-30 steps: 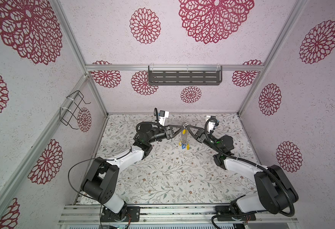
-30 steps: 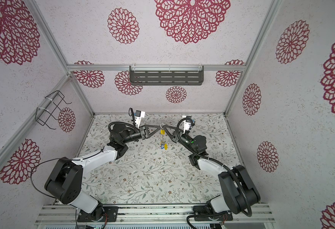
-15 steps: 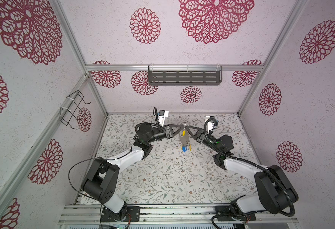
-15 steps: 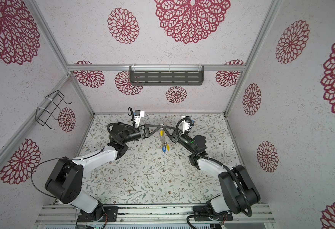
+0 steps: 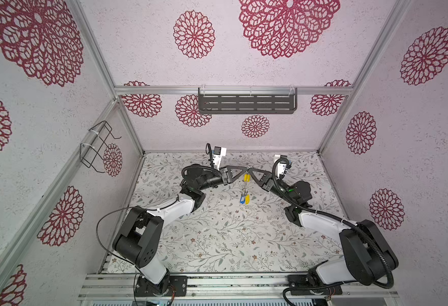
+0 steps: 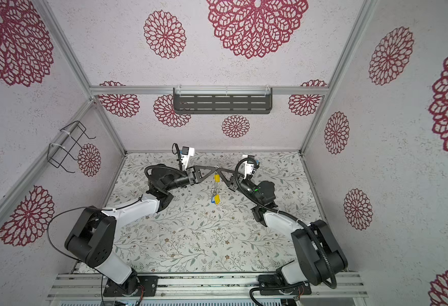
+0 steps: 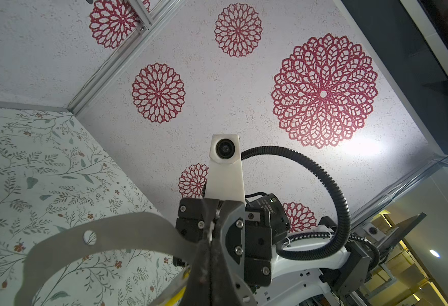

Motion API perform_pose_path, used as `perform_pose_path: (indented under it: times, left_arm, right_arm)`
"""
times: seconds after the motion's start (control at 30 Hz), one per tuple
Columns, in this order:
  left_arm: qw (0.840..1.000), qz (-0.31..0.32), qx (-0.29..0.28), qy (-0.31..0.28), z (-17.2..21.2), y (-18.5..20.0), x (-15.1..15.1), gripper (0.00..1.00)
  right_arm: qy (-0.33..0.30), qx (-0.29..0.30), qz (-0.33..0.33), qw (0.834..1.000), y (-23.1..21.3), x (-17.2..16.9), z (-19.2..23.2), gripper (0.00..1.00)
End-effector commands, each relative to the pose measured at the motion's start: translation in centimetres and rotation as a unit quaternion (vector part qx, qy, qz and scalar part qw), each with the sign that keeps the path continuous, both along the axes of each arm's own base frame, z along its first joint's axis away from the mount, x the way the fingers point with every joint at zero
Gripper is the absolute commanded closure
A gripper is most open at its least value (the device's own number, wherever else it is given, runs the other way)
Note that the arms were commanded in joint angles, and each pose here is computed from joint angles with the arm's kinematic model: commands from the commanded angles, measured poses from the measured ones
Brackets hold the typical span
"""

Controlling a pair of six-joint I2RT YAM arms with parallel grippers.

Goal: Remove the keys from the keyring

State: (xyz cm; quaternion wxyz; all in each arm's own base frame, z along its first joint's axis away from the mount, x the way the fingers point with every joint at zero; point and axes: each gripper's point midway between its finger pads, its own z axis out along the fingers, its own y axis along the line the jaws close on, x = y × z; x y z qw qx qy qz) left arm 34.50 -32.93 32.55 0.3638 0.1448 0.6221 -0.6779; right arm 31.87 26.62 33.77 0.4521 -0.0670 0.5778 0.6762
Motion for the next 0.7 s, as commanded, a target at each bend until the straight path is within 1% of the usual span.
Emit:
perform_pose_path:
  times: [0.0,0.13,0.23,0.3,0.37,0.43,0.53,0.6,0.67]
  left_arm:
    - [1.0,-0.011,-0.002,-0.021,1.1,-0.4,-0.5,1.0]
    - [1.0,-0.015,0.014,-0.022,0.8,-0.4,-0.8,1.0]
    - [0.999,-0.01,0.034,-0.026,0.7,-0.1,-0.9,1.0]
    - [0.998,0.007,0.062,-0.024,0.3,0.2,-0.8,1.0]
    - [0.995,0.026,0.094,-0.029,0.0,0.5,-0.6,1.0]
    - [0.994,0.026,0.104,-0.036,0.1,0.5,-0.8,1.0]
    - [0.994,0.021,0.101,-0.037,0.3,0.4,-0.9,1.0]
    - [0.994,0.016,0.1,-0.034,0.2,0.3,-1.0,1.0]
    - [0.994,0.016,0.099,-0.032,0.2,0.3,-0.9,1.0]
  right_arm:
    - [-0.059,0.019,0.016,0.998,0.5,-1.4,3.1,1.0]
    - [-0.057,0.002,0.012,0.998,0.6,-1.4,2.6,1.0]
    - [-0.055,-0.042,-0.008,0.998,0.3,-1.2,1.6,1.0]
    - [-0.055,-0.075,-0.031,0.995,-0.1,-0.9,1.0,0.96]
    - [-0.061,-0.101,-0.046,0.992,-0.4,-0.9,0.7,0.96]
    - [-0.064,-0.109,-0.05,0.991,-0.4,-1.0,0.7,0.96]
    - [-0.066,-0.107,-0.044,0.991,-0.3,-1.1,0.9,0.96]
    - [-0.066,-0.104,-0.041,0.992,-0.2,-1.0,1.0,0.89]
    - [-0.068,-0.104,-0.037,0.992,0.0,-1.1,1.1,0.78]
